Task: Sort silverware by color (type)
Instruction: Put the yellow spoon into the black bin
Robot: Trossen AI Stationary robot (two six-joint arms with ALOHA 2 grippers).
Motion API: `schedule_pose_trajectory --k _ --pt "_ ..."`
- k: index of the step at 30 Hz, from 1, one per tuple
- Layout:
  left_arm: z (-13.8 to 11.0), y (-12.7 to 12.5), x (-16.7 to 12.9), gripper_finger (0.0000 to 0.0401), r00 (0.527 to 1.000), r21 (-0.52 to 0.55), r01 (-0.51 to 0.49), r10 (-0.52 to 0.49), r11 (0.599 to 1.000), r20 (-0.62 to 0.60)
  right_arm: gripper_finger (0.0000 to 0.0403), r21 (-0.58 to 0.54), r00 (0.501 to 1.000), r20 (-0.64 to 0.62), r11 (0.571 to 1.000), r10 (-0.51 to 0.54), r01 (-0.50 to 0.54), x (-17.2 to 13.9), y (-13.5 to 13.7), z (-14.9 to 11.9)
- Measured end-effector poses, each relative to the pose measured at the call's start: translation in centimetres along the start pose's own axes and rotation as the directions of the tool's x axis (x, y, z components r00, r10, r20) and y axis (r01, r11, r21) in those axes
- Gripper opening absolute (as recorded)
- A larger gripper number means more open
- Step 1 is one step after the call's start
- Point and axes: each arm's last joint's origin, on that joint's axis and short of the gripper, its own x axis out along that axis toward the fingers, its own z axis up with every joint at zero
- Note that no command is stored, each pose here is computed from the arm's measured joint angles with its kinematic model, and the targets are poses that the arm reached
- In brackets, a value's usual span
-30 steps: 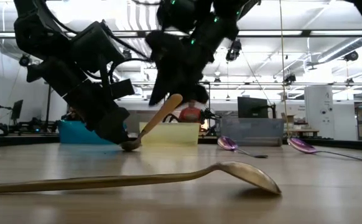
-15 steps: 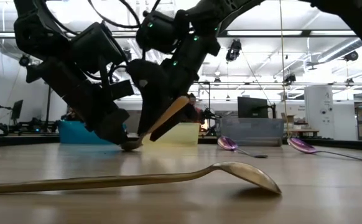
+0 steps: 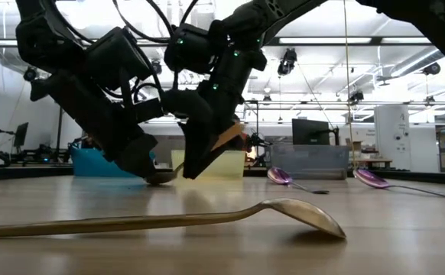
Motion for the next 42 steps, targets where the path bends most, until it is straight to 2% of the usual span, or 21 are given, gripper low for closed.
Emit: schedule_pose_trajectory --k 3,9,16,22,27,33,38,42 --pt "0.1 0.0 -0.1 0.0 1.0 -0.002 0.008 -0.008 1.0 0.001 0.0031 -0.033 0.999 -0.004 0.998 -0.047 0.047 -0.2 -0.1 0.0" --pt "0.6 -0.2 -1.0 0.0 0.999 -0.008 0.02 -0.02 1.0 0.036 0.0031 -0.114 0.998 -0.029 0.992 -0.063 0.06 -1.3 -0.1 0.1" --pt "2.5 0.4 -3.0 0.0 0.99 -0.024 0.017 -0.013 1.0 0.139 0.0031 -0.208 0.998 -0.021 0.976 -0.064 0.058 -4.1 -0.4 0.4" --pt "4.6 1.5 -5.6 0.0 0.965 -0.019 0.018 -0.012 1.0 0.262 0.0031 -0.275 0.993 -0.061 0.958 -0.103 0.082 -7.7 -2.1 0.4" --pt "6.2 2.6 -7.9 0.0 0.93 0.003 -0.02 0.017 1.0 0.368 0.0031 -0.364 0.977 -0.061 0.916 -0.204 0.169 -10.4 -3.8 0.3" --pt "7.6 3.9 -10.2 0.0 0.882 0.043 -0.064 0.037 0.997 0.47 0.0031 -0.435 0.941 -0.057 0.856 -0.334 0.278 -14.7 -7.5 0.3" --pt "8.6 5.1 -11.4 0.0 0.84 0.061 -0.108 0.058 0.992 0.54 0.0031 -0.418 0.932 -0.002 0.847 -0.363 0.329 -18.3 -11.8 0.4" --pt "9.1 6.1 -11.8 0.0 0.822 0.055 -0.149 0.093 0.987 0.562 0.0031 -0.358 0.92 0.055 0.852 -0.389 0.382 -20.3 -15.7 -0.4"
